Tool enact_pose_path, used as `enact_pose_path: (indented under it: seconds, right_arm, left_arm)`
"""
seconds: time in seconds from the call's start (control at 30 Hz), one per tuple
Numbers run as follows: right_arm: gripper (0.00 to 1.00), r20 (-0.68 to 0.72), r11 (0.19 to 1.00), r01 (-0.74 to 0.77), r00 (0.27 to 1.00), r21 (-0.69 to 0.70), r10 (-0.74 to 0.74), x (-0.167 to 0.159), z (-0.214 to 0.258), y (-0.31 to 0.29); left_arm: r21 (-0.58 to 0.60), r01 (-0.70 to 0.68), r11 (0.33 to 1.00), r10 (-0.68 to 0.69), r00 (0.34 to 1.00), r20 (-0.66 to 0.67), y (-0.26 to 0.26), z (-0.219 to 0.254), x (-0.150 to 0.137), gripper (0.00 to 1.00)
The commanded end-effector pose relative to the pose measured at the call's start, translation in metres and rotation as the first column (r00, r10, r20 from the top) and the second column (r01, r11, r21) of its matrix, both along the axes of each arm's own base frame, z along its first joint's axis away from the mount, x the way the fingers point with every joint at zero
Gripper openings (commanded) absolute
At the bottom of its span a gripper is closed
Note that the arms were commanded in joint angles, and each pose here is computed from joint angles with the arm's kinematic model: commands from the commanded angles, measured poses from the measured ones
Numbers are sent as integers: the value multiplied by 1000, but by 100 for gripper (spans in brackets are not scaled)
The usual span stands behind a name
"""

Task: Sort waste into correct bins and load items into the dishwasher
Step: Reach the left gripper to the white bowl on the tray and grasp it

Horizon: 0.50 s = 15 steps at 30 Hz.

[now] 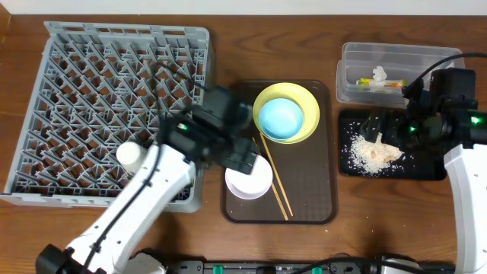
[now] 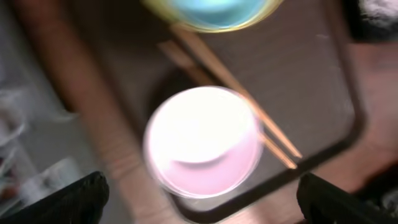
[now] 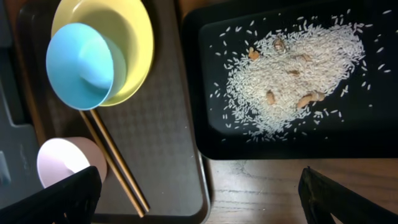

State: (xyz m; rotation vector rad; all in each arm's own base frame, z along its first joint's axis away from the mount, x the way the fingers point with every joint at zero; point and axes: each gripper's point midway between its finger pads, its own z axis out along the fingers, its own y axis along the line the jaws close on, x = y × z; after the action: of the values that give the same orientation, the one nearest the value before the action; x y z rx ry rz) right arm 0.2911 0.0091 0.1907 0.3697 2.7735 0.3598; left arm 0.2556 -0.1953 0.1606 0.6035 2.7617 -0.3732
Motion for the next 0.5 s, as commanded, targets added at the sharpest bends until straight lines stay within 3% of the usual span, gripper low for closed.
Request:
enact_pose_path:
  seconds: [0.0,0.27,0.47]
  right_arm:
    - [99,21,1000,23,1000,0,-23,2,7,-4]
    - [99,15,1000,23,1000,0,-23,1,7,-4]
    - [99,10,1000,23,1000,1,-23,0,7,-4]
  left_arm:
    - [-17,120,993,-120,993,-3,-36,-13,-21,95]
    - [231,237,944,-234,971,-41,-56,-75,-37,91]
    - [349,293,890,-250,954,-163,-53,-129,-49,73]
